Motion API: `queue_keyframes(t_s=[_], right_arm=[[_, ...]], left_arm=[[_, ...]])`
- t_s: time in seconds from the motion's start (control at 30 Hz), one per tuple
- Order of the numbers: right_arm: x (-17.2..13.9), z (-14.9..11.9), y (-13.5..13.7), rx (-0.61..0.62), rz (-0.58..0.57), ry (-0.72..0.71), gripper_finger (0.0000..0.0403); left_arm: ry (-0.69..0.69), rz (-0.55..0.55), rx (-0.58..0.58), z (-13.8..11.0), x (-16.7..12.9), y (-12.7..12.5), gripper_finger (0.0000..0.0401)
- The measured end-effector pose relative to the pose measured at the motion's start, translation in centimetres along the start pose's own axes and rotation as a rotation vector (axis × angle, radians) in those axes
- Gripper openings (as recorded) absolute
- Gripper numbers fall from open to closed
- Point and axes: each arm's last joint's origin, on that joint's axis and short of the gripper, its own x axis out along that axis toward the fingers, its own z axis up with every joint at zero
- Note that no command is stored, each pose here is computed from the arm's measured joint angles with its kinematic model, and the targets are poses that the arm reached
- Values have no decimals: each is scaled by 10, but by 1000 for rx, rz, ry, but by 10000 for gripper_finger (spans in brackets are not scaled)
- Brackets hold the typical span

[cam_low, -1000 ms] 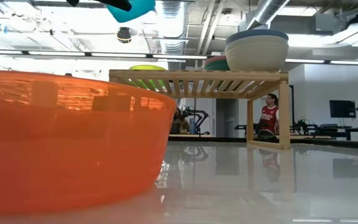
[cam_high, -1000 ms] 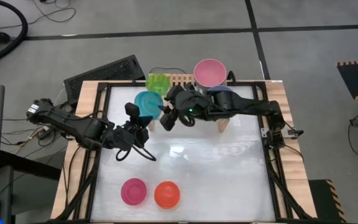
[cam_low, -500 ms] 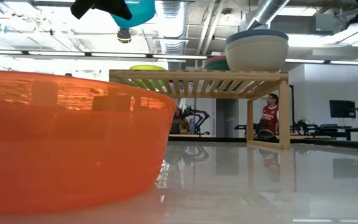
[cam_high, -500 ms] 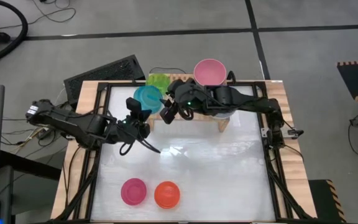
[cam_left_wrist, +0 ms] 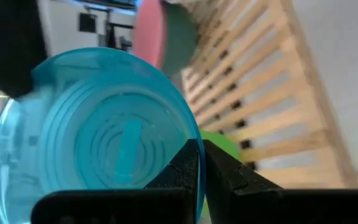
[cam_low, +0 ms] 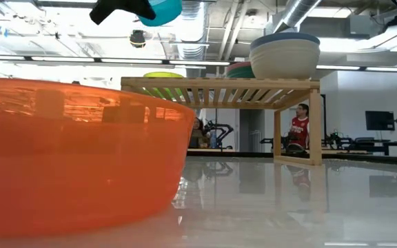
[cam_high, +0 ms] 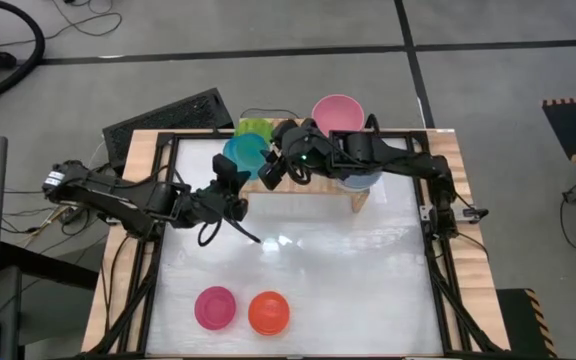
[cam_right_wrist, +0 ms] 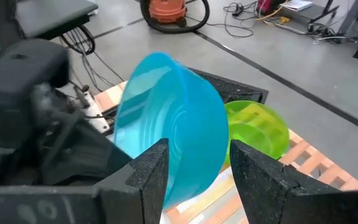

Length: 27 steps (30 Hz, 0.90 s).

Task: Place and stack bowls onto a shelf
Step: Put the small blue bowl on the shelf

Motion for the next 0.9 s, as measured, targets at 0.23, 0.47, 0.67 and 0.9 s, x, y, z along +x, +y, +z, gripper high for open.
queue_keyframes(t_s=[0.23,0.47,0.67,0.9], right_arm=[[7,1,-14,-14,-42,30,195],[9,0,-17,-22,-26,63,172],[8,-6,-19,-22,-14,133,100],[8,-8,-20,-27,-20,151,36]], left_arm=[[-23,37,66,6,6,5,0],[-20,34,140,3,11,8,0],[-15,28,302,2,12,7,0],[-27,32,354,3,12,8,1]])
